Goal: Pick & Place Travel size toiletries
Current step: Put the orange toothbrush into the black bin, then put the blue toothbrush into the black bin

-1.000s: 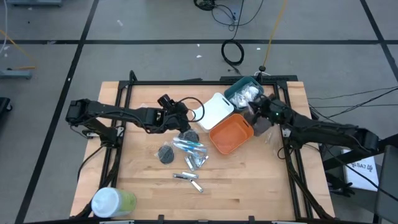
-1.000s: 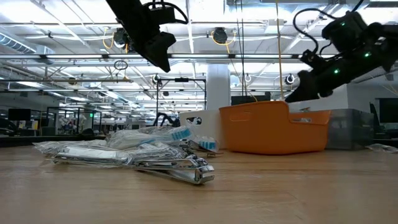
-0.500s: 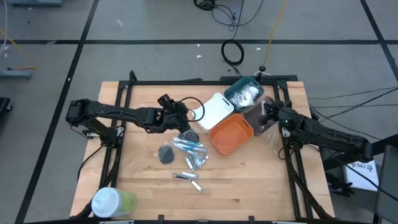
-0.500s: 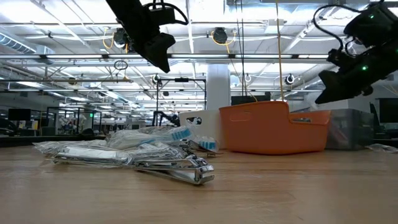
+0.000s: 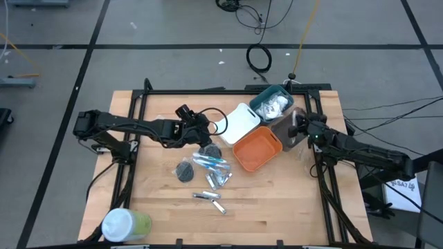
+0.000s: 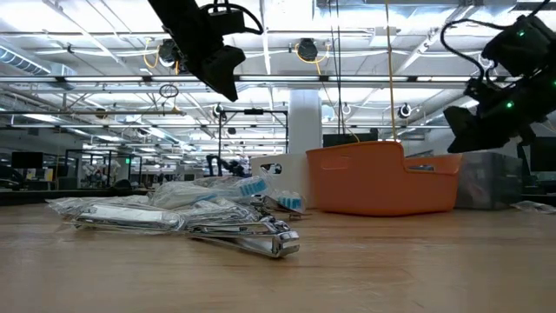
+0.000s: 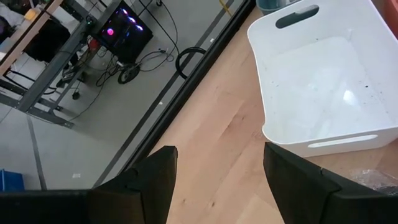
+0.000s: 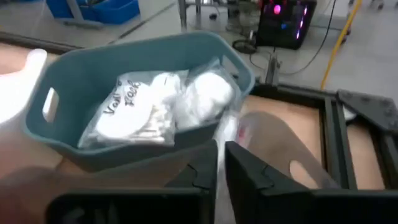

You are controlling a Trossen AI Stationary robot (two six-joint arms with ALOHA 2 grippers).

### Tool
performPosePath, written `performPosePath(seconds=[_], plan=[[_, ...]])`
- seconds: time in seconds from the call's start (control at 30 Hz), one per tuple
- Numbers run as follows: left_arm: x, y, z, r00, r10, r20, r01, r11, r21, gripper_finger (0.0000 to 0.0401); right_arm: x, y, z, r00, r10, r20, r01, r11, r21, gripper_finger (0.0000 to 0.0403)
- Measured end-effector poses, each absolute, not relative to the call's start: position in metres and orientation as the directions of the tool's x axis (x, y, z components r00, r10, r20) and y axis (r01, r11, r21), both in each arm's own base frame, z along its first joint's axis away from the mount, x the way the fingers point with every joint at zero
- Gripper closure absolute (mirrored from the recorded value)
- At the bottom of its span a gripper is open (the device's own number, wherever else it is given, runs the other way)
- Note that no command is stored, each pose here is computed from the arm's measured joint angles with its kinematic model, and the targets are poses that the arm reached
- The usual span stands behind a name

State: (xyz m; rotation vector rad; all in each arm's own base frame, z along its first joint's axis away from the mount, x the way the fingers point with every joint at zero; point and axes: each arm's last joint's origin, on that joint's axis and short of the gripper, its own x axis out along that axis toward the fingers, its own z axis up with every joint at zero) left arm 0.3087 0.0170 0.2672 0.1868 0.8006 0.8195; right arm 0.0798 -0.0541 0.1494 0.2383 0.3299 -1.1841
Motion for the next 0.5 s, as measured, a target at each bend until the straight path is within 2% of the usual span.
performPosePath(seconds=[0.3, 0.37, 0.5], plan=[[0.309, 0.016, 0.267, 0.424, 0.697, -0.579, -0.572, 0.701, 0.425, 0.0166, 0.086, -0.056, 0.159, 0.398, -0.878, -0.267, 0.914, 0.405, 0.032, 0.0242], [0.309, 0.016, 0.267, 0.427, 0.692, -0.582, -0.570, 0.706, 0.421, 0.0167, 0.089, -0.056, 0.165, 0.452, -0.864, -0.223, 0.890, 0.453, 0.049, 0.0215], [0.310, 0.015, 0.265, 0.457, 0.630, -0.628, -0.529, 0.760, 0.378, 0.0167, 0.097, -0.055, 0.184, 0.641, -0.764, -0.067, 0.767, 0.636, 0.085, 0.0181]])
